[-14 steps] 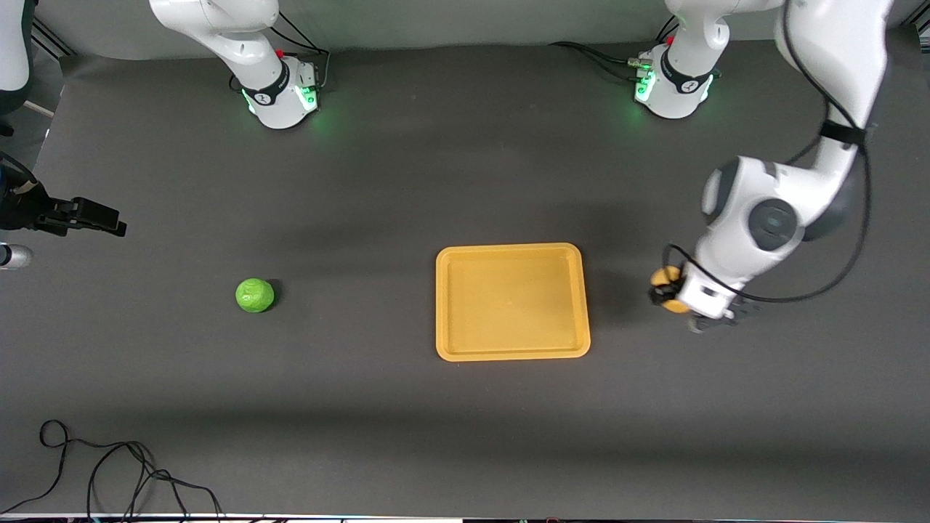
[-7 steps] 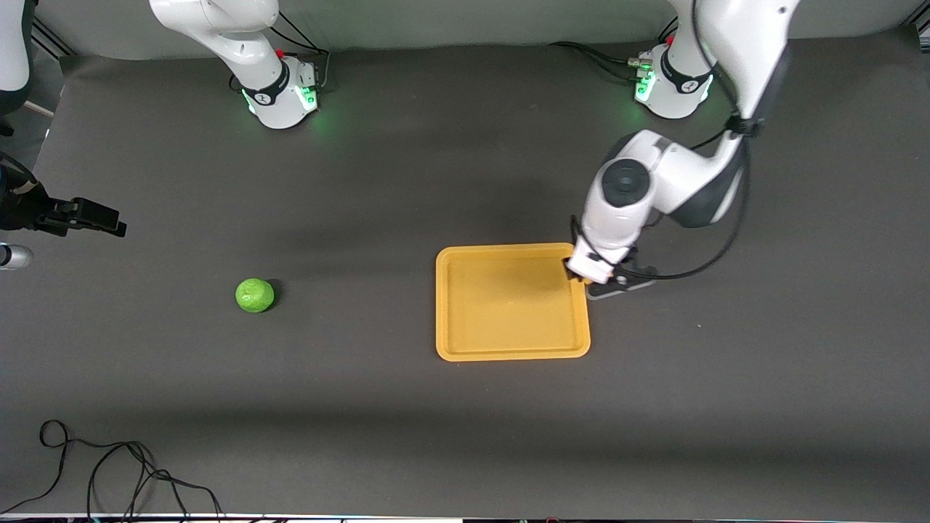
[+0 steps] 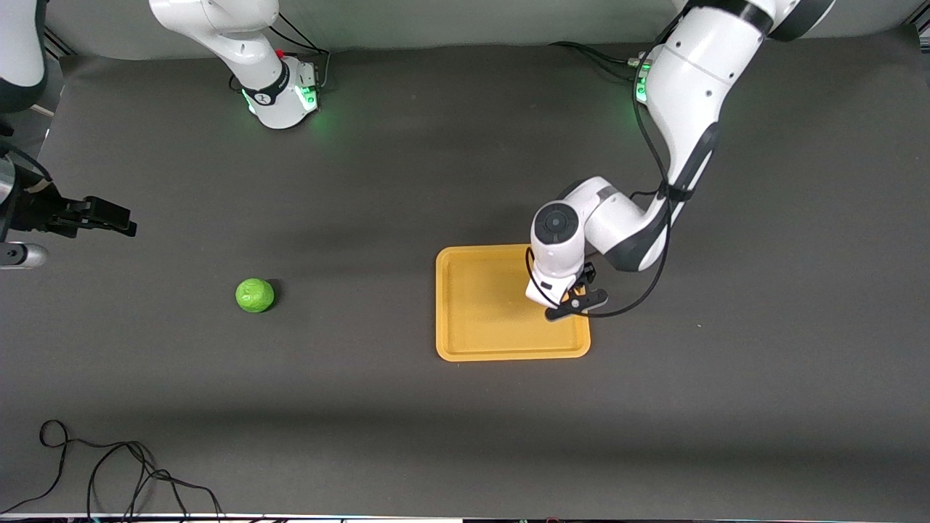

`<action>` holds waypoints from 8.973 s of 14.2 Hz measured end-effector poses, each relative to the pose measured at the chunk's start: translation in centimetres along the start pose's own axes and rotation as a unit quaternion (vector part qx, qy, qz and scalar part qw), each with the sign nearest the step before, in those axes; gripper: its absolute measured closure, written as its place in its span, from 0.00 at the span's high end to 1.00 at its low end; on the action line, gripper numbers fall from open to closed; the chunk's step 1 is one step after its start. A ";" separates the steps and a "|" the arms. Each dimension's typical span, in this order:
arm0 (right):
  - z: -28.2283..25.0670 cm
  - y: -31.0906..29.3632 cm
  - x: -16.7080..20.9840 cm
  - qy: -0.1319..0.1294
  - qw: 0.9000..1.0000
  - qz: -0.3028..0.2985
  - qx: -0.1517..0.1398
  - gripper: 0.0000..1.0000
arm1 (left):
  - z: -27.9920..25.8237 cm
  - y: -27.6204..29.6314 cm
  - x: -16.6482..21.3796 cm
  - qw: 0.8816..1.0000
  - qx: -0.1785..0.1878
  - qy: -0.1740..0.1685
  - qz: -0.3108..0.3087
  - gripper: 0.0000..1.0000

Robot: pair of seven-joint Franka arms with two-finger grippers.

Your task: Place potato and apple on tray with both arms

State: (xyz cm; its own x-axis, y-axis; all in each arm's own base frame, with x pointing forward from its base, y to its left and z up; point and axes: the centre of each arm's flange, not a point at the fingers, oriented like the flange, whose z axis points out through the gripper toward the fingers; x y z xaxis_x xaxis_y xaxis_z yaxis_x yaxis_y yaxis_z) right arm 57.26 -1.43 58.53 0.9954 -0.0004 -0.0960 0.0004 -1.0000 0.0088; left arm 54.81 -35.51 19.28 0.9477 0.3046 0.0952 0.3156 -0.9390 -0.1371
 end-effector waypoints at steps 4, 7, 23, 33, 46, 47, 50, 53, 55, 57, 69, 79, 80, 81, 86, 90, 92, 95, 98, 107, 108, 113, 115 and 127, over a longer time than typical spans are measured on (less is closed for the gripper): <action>-0.3 -1.4 0.1 0.016 1.000 -0.021 -0.001 1.00 | -0.2 -0.1 0.4 1.000 0.001 0.003 -0.002 0.72; 1.1 -2.1 0.5 0.027 0.999 -0.032 -0.002 1.00 | -0.3 0.0 0.5 1.000 0.000 0.004 -0.003 1.00; 29.9 -0.4 -0.4 0.075 0.997 -0.017 -0.008 1.00 | -23.6 -30.0 16.4 0.992 -0.041 -0.086 0.087 1.00; 38.1 -2.4 1.2 0.094 0.995 -0.038 -0.016 1.00 | -35.6 -40.0 13.5 0.990 -0.047 -0.021 0.128 1.00; 37.6 -2.5 2.3 0.027 0.999 -0.038 -0.016 0.77 | -35.1 -39.4 13.3 0.986 -0.050 -0.022 0.155 1.00; 35.8 -2.5 3.4 0.022 0.999 -0.040 -0.016 0.77 | -35.1 -39.4 13.3 0.986 -0.050 -0.022 0.156 1.00; 28.0 -2.8 6.2 0.013 0.999 -0.044 -0.015 0.77 | -35.1 -39.3 13.3 0.986 -0.050 -0.022 0.157 1.00; 18.5 -4.5 7.9 0.017 0.998 -0.056 -0.014 0.77 | -35.1 -39.3 13.3 0.986 -0.051 -0.023 0.157 1.00; 13.8 -8.9 8.5 0.035 0.997 -0.064 -0.012 0.77 | -35.0 -39.3 13.2 0.986 -0.051 -0.027 0.158 1.00; 11.9 -15.5 8.5 0.053 0.997 -0.049 -0.010 0.77 | -34.9 -39.3 13.1 0.985 -0.051 -0.033 0.163 1.00; 24.6 -58.7 -0.3 0.111 0.989 0.085 0.041 0.77 | -35.8 -38.9 12.9 0.980 -0.056 -0.023 0.190 1.00; 39.5 -59.4 1.4 0.124 0.990 0.071 0.016 0.77 | -36.2 -38.1 12.7 0.978 -0.057 -0.020 0.198 1.00; 39.7 -59.4 1.4 0.127 0.989 0.068 0.012 0.77 | -36.3 -38.1 12.7 0.978 -0.057 -0.019 0.198 1.00; 39.7 -59.4 1.5 0.128 0.989 0.067 0.011 0.77 | -36.3 -38.1 12.7 0.978 -0.057 -0.020 0.198 1.00; 39.2 -59.3 1.7 0.131 0.989 0.068 0.011 0.99 | -36.4 -38.1 12.6 0.978 -0.057 -0.022 0.198 1.00; 32.6 -59.3 1.5 0.124 0.989 0.077 0.001 1.00 | -36.4 -38.0 12.5 0.978 -0.057 -0.023 0.199 1.00; 25.8 -58.3 0.8 0.118 0.989 0.084 -0.008 1.00 | -36.5 -37.7 12.4 0.977 -0.057 -0.023 0.202 1.00; 15.6 -53.6 0.9 0.108 0.992 0.057 -0.023 1.00 | -36.6 -37.5 12.3 0.977 -0.057 -0.023 0.205 1.00; 8.8 -45.1 3.1 0.082 0.995 0.014 -0.047 1.00 | -36.7 -37.5 12.3 0.977 -0.057 -0.022 0.205 1.00; 1.8 -16.9 3.2 0.023 0.998 -0.038 -0.042 1.00 | -36.7 -37.5 12.3 0.977 -0.057 -0.022 0.204 1.00; 1.6 -13.9 2.8 0.022 0.998 -0.034 -0.038 1.00 | -36.7 -37.5 12.3 0.977 -0.057 -0.022 0.204 1.00; 0.5 -2.9 0.5 0.022 0.999 -0.003 -0.023 1.00 | -36.7 -37.5 12.3 0.977 -0.057 -0.022 0.204 1.00; -0.2 0.4 -0.1 0.027 0.999 0.004 -0.017 1.00 | -36.7 -37.5 12.3 0.977 -0.057 -0.022 0.204 1.00; -0.4 1.8 -1.2 -0.001 1.000 0.008 -0.012 1.00 | -36.7 -37.5 12.3 0.977 -0.057 -0.022 0.204 1.00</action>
State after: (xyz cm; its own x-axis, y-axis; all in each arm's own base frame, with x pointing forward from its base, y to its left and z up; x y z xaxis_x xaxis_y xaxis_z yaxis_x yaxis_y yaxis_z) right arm 56.10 -3.27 59.05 0.9951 -0.0161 -0.0976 -0.0128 -0.9993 0.0337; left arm 52.86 -2.38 61.78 0.9954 -0.0949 0.0127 -0.0943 -0.9946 -0.0436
